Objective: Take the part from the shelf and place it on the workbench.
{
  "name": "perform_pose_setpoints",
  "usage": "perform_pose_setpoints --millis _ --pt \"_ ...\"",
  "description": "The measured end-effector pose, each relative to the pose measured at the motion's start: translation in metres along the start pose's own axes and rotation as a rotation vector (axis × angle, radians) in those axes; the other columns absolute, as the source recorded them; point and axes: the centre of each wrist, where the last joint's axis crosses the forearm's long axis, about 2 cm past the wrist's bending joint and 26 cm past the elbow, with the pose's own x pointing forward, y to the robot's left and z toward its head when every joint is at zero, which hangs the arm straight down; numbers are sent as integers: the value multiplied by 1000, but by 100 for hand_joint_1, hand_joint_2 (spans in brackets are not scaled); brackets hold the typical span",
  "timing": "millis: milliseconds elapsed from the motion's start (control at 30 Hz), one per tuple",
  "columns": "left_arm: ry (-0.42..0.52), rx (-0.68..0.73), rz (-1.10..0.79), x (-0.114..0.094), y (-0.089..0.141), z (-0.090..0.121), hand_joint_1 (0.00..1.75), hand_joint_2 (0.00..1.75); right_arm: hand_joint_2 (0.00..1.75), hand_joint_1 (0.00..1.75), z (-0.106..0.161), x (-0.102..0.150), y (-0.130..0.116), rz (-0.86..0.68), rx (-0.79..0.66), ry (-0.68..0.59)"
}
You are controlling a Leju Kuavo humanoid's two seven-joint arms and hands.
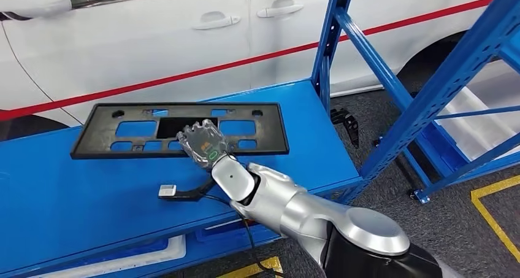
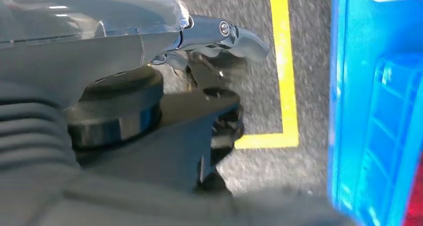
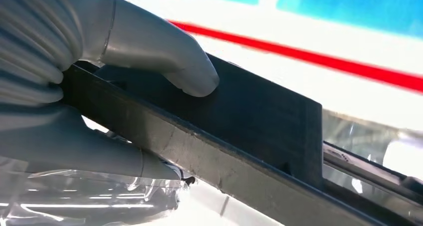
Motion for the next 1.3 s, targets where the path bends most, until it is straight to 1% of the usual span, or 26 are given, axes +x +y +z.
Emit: perform_pose_setpoints --millis 133,300,467,533,600,667,700,800,900,967,1033,1133,1200,1300 --pt "-6 7 -23 1 -1 0 0 175 175 175 -24 -38 -27 45 -118 37" --pt "-9 16 -45 3 -1 -2 0 175 175 175 -39 -69 -49 51 -234 81" --pt "5 0 -39 5 -3 -2 0 175 175 175 -56 -104 -85 38 -372 135" --pt "7 0 -38 5 -3 -2 0 175 175 175 -60 -113 -97 15 -420 137" --pt "8 3 -38 5 -2 -2 0 175 175 175 -64 -125 -112 -52 -479 140" --pt "8 8 -34 5 -1 -2 0 175 175 175 -66 -143 -129 -188 -551 166" --pt "8 13 -31 5 0 -2 0 175 175 175 -66 -153 -137 -293 -591 187" --pt "13 34 -23 3 5 -2 0 175 175 175 -62 -180 -153 -683 -713 234" --pt "19 54 -23 1 9 -1 0 175 175 175 -51 -199 -163 -1027 -837 234" --pt "27 67 -23 2 10 -1 0 175 175 175 -38 -203 -161 -1227 -897 204" --pt "35 79 -23 2 11 -2 0 175 175 175 -22 -200 -151 -1429 -937 139" --pt "54 95 -19 2 12 -2 0 175 175 175 9 -185 -131 -1662 -975 -5" --pt "73 106 -10 1 12 -1 0 175 175 175 32 -169 -114 -1776 -989 -85" --pt "95 117 11 1 13 -1 0 175 175 175 62 -141 -93 -1881 -993 -130"
